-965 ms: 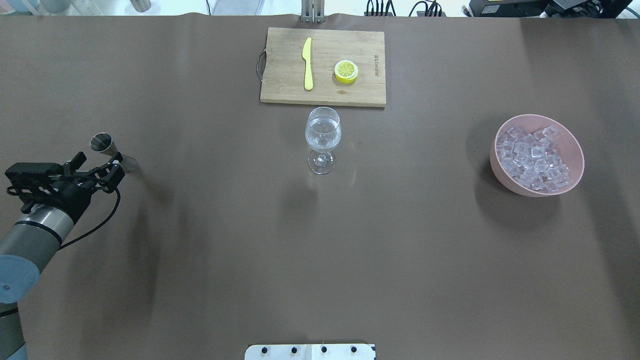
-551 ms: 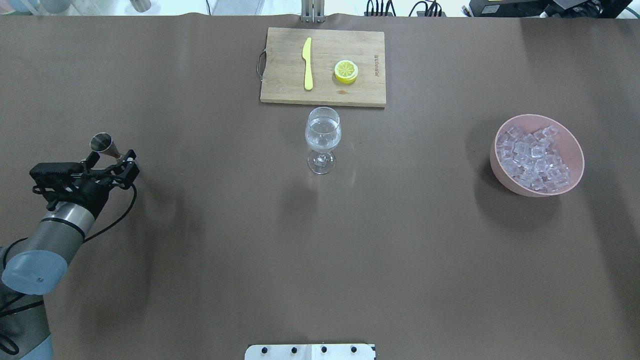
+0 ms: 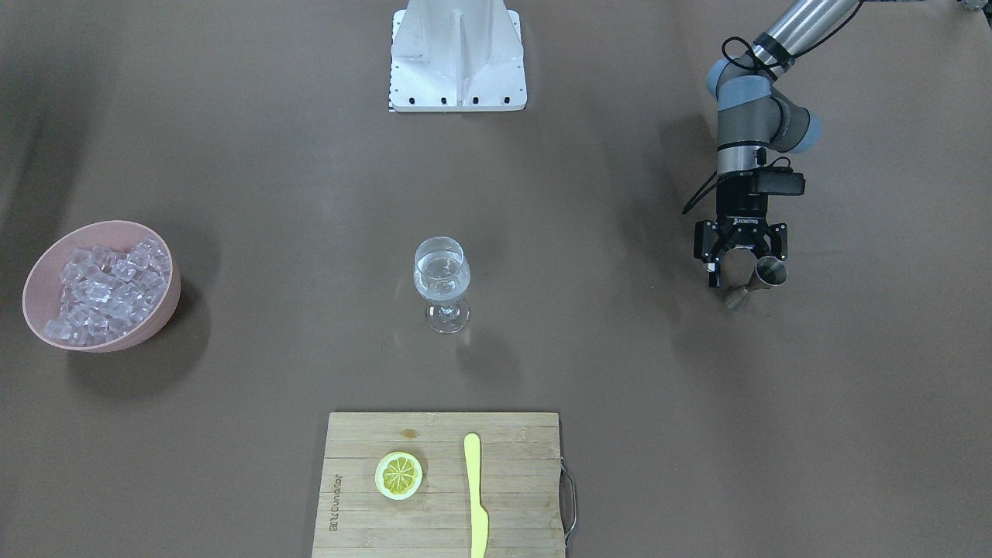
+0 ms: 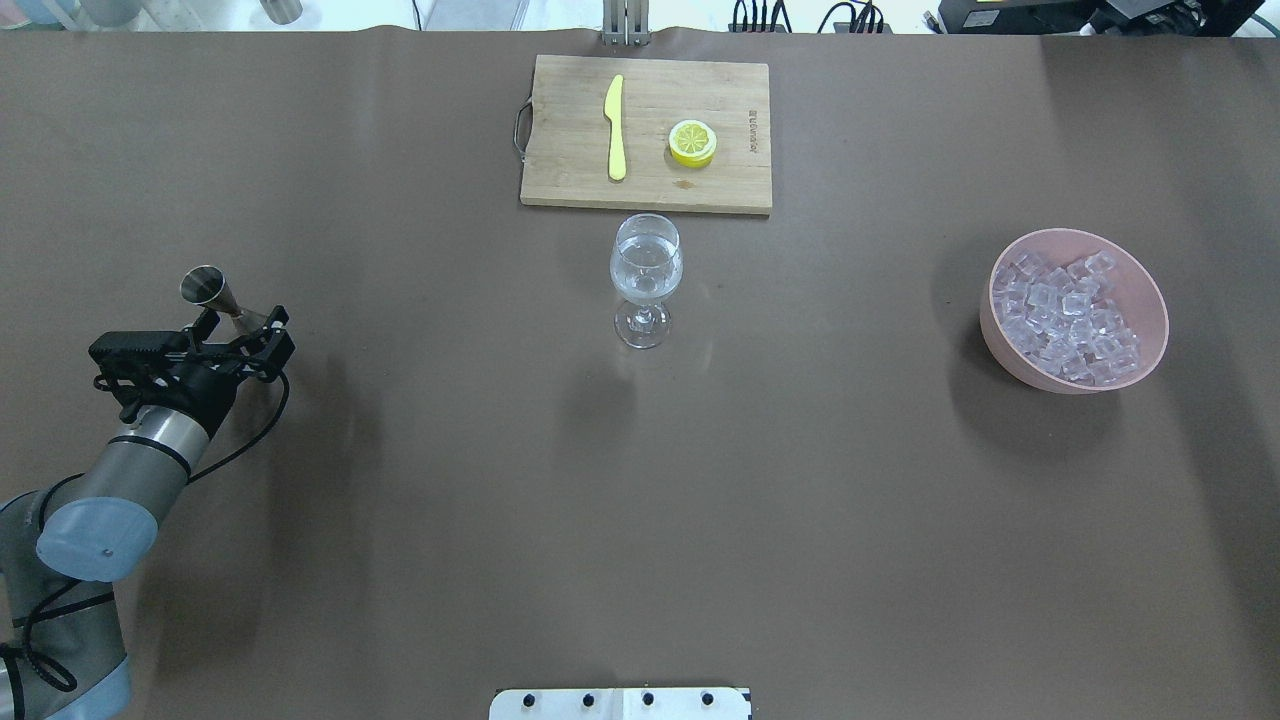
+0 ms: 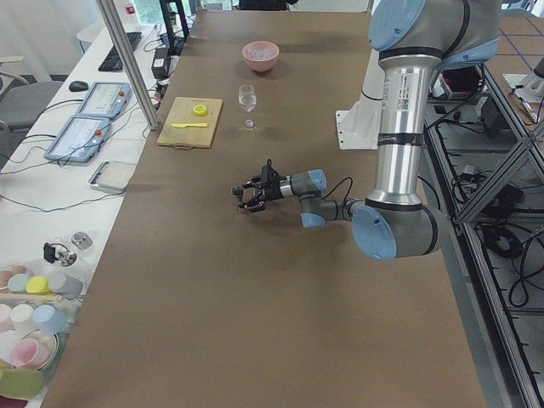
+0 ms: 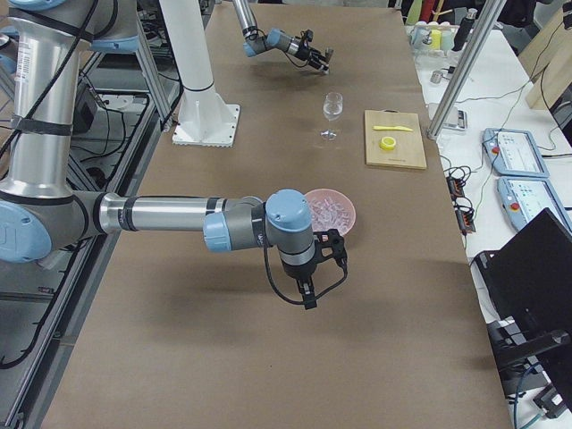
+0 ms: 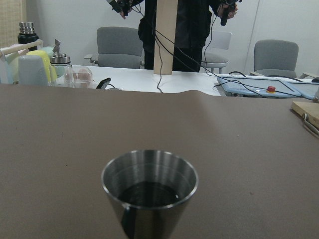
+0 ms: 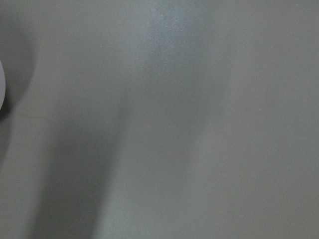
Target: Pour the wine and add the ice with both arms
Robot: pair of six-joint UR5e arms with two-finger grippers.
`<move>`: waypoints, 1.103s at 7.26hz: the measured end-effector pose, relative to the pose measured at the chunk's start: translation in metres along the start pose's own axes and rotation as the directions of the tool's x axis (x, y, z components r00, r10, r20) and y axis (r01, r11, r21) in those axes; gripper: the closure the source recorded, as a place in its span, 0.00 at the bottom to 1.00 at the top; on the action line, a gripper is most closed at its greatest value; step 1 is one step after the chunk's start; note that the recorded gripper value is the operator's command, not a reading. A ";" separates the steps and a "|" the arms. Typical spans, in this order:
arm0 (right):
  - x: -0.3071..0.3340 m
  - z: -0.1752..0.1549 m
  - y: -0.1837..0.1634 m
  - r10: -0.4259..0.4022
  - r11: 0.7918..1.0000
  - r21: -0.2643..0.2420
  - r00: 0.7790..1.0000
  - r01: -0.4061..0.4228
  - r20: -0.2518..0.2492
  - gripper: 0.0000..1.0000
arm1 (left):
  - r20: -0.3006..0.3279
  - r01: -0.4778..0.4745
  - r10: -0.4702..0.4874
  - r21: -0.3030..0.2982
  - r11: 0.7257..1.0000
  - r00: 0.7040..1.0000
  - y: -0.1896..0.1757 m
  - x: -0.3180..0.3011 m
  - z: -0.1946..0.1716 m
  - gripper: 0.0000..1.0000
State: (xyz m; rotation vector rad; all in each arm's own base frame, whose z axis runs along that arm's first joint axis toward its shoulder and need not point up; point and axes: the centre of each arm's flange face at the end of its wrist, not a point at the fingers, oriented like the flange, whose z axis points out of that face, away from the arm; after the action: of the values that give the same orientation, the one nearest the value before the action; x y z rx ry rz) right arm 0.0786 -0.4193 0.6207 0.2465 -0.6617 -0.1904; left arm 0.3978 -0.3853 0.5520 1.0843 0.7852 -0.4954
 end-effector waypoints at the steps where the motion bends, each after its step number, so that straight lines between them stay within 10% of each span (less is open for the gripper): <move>1: 0.000 0.000 0.000 0.000 1.000 0.000 1.000 0.000 0.000 0.00 | -0.004 0.005 -0.005 0.002 1.000 1.000 0.001 -0.002 0.000 0.09; 8: 0.000 0.000 0.000 0.000 1.000 0.000 1.000 0.000 0.000 0.00 | -0.006 -0.009 0.010 0.043 0.999 1.000 -0.013 -0.017 0.008 0.10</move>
State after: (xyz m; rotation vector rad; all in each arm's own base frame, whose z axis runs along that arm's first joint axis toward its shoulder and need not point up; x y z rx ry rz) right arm 0.0786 -0.4194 0.6206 0.2466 -0.6616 -0.1904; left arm 0.3800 -0.3983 0.5597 1.1298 0.7777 -0.5032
